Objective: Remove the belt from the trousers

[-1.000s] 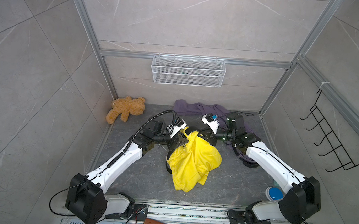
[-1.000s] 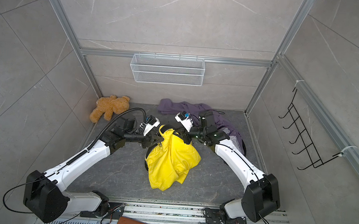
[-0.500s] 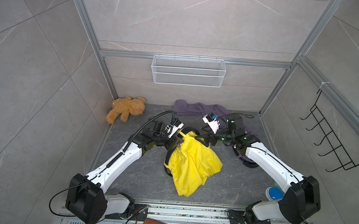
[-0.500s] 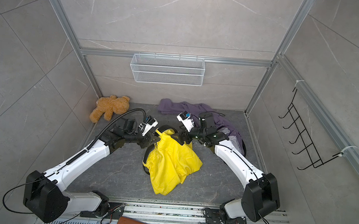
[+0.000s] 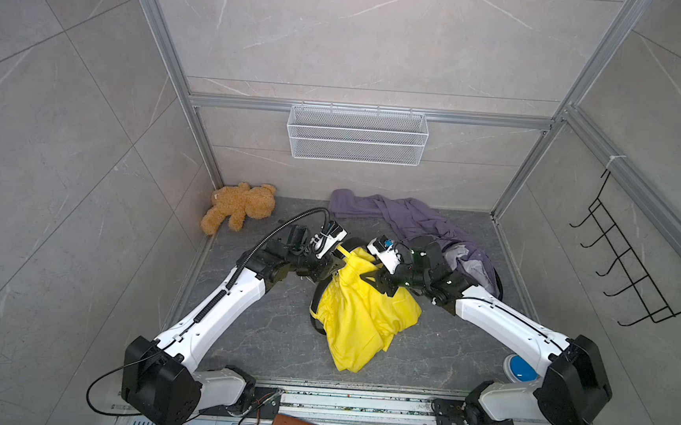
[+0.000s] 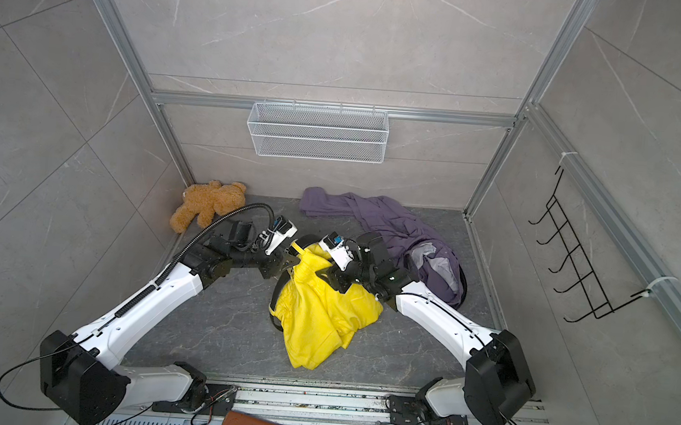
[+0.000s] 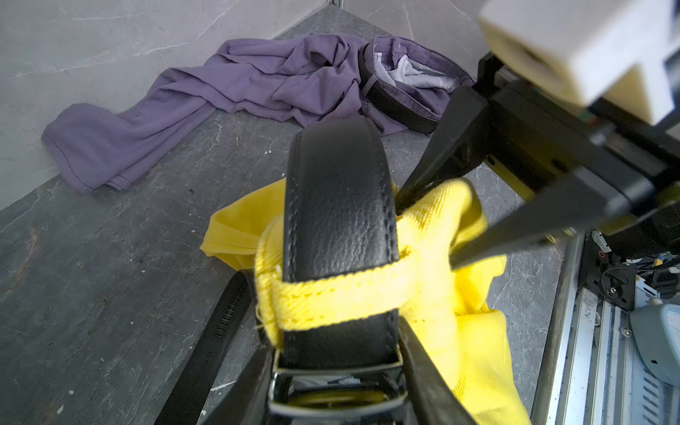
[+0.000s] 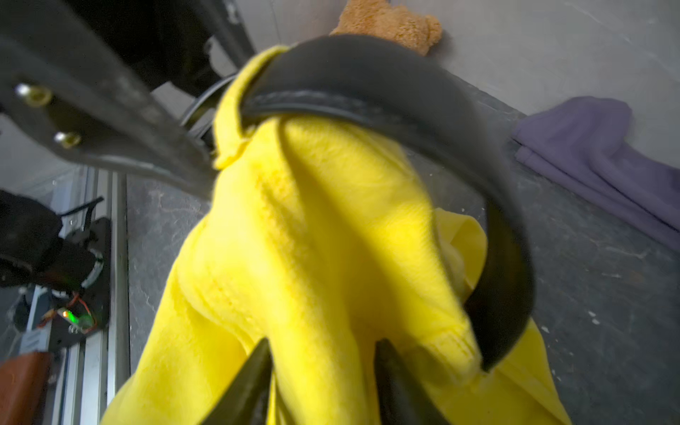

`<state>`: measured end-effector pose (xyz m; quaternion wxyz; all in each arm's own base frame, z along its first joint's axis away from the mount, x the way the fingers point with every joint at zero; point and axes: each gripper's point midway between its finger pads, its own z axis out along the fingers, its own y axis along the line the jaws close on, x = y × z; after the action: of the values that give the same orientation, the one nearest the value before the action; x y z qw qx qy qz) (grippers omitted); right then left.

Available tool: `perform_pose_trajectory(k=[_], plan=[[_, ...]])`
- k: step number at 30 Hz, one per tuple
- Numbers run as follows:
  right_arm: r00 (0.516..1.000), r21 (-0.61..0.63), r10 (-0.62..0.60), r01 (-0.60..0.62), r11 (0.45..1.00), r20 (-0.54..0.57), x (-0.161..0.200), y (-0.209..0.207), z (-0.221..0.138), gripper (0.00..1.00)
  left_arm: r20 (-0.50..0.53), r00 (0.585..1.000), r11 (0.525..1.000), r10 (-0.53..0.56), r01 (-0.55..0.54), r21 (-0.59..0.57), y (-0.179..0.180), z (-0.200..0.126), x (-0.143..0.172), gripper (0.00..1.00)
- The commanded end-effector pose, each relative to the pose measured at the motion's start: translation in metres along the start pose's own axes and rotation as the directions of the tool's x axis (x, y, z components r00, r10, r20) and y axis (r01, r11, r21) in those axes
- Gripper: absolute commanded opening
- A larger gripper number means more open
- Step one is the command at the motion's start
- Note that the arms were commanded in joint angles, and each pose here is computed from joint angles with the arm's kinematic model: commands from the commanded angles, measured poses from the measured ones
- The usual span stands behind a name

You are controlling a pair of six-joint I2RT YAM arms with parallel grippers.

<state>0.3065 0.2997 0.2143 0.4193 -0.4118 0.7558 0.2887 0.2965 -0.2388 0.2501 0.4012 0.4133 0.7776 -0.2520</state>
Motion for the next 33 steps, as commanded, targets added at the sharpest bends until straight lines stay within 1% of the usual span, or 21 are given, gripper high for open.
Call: perform_pose_trajectory(k=[1, 2, 5, 7, 9, 11, 13, 15, 16, 18, 19, 21, 24, 26, 28, 29, 30, 32, 33], plan=[[1.0, 0.129, 0.002, 0.0, 0.992, -0.012, -0.001, -0.028, 0.009, 0.04, 0.08, 0.994, 0.996, 0.075, -0.071, -0.051, 0.005, -0.02, -0.03, 0.0], [1.0, 0.168, 0.005, -0.002, 0.986, -0.022, 0.0, -0.036, 0.009, 0.0, 0.068, 0.995, 0.996, 0.072, -0.067, -0.066, 0.007, -0.02, -0.027, 0.0], [0.995, 0.313, 0.074, -0.05, 0.949, -0.064, 0.011, -0.075, 0.006, 0.0, 0.023, 0.999, 0.991, 0.041, -0.038, -0.128, 0.019, -0.023, -0.013, 0.0], [0.985, 0.403, 0.161, -0.124, 0.907, -0.059, 0.021, -0.107, -0.003, 0.0, 0.012, 1.0, 0.984, 0.008, -0.006, -0.176, 0.031, -0.027, -0.005, 0.0], [0.97, 0.498, 0.24, -0.192, 0.846, -0.033, 0.03, -0.138, -0.017, 0.0, 0.02, 0.999, 0.975, -0.036, 0.039, -0.218, 0.042, -0.033, 0.001, 0.0], [0.954, 0.568, 0.298, -0.246, 0.786, 0.001, 0.038, -0.162, -0.033, 0.0, 0.02, 0.997, 0.965, -0.068, 0.071, -0.254, 0.052, -0.04, 0.007, 0.0], [0.942, 0.616, 0.334, -0.273, 0.739, 0.018, 0.044, -0.177, -0.045, 0.0, 0.015, 0.996, 0.952, -0.086, 0.086, -0.293, 0.06, -0.046, 0.012, 0.0], [0.936, 0.651, 0.352, -0.281, 0.705, 0.022, 0.049, -0.185, -0.054, 0.0, 0.003, 0.995, 0.932, -0.102, 0.097, -0.35, 0.071, -0.053, 0.016, 0.0], [0.931, 0.672, 0.364, -0.282, 0.685, 0.019, 0.053, -0.189, -0.06, 0.0, -0.009, 0.994, 0.914, -0.113, 0.1, -0.393, 0.079, -0.057, 0.02, 0.0], [0.923, 0.701, 0.382, -0.293, 0.651, 0.031, 0.058, -0.195, -0.07, 0.0, -0.036, 0.987, 0.845, -0.157, 0.116, -0.522, 0.103, -0.07, 0.03, 0.0], [0.92, 0.713, 0.39, -0.303, 0.633, 0.045, 0.059, -0.198, -0.077, 0.0, -0.041, 0.981, 0.797, -0.192, 0.131, -0.589, 0.118, -0.08, 0.036, 0.0], [0.914, 0.727, 0.401, -0.318, 0.608, 0.064, 0.06, -0.202, -0.088, 0.0, -0.003, 0.965, 0.687, -0.262, 0.184, -0.703, 0.145, -0.104, 0.046, 0.0], [0.912, 0.751, 0.403, -0.319, 0.578, 0.077, 0.06, -0.206, -0.101, 0.0, 0.076, 0.933, 0.5, -0.351, 0.255, -0.828, 0.177, -0.147, 0.064, 0.0], [0.91, 0.765, 0.407, -0.32, 0.559, 0.083, 0.063, -0.208, -0.109, 0.0, 0.115, 0.915, 0.379, -0.386, 0.271, -0.885, 0.19, -0.174, 0.076, 0.0], [0.907, 0.779, 0.412, -0.321, 0.539, 0.089, 0.066, -0.211, -0.116, 0.0, 0.151, 0.896, 0.288, -0.417, 0.288, -0.913, 0.197, -0.195, 0.086, 0.0], [0.906, 0.788, 0.411, -0.322, 0.526, 0.096, 0.068, -0.213, -0.121, 0.0, 0.168, 0.889, 0.257, -0.425, 0.297, -0.92, 0.199, -0.202, 0.09, 0.0], [0.906, 0.797, 0.412, -0.322, 0.512, 0.101, 0.069, -0.214, -0.125, 0.0, 0.187, 0.881, 0.213, -0.434, 0.302, -0.929, 0.201, -0.212, 0.095, 0.0], [0.901, 0.81, 0.419, -0.33, 0.485, 0.116, 0.072, -0.218, -0.133, 0.0, 0.226, 0.869, 0.159, -0.44, 0.323, -0.933, 0.203, -0.226, 0.101, 0.0], [0.899, 0.812, 0.421, -0.336, 0.477, 0.125, 0.073, -0.22, -0.137, 0.0, 0.257, 0.857, 0.104, -0.446, 0.336, -0.936, 0.204, -0.238, 0.106, 0.0]])
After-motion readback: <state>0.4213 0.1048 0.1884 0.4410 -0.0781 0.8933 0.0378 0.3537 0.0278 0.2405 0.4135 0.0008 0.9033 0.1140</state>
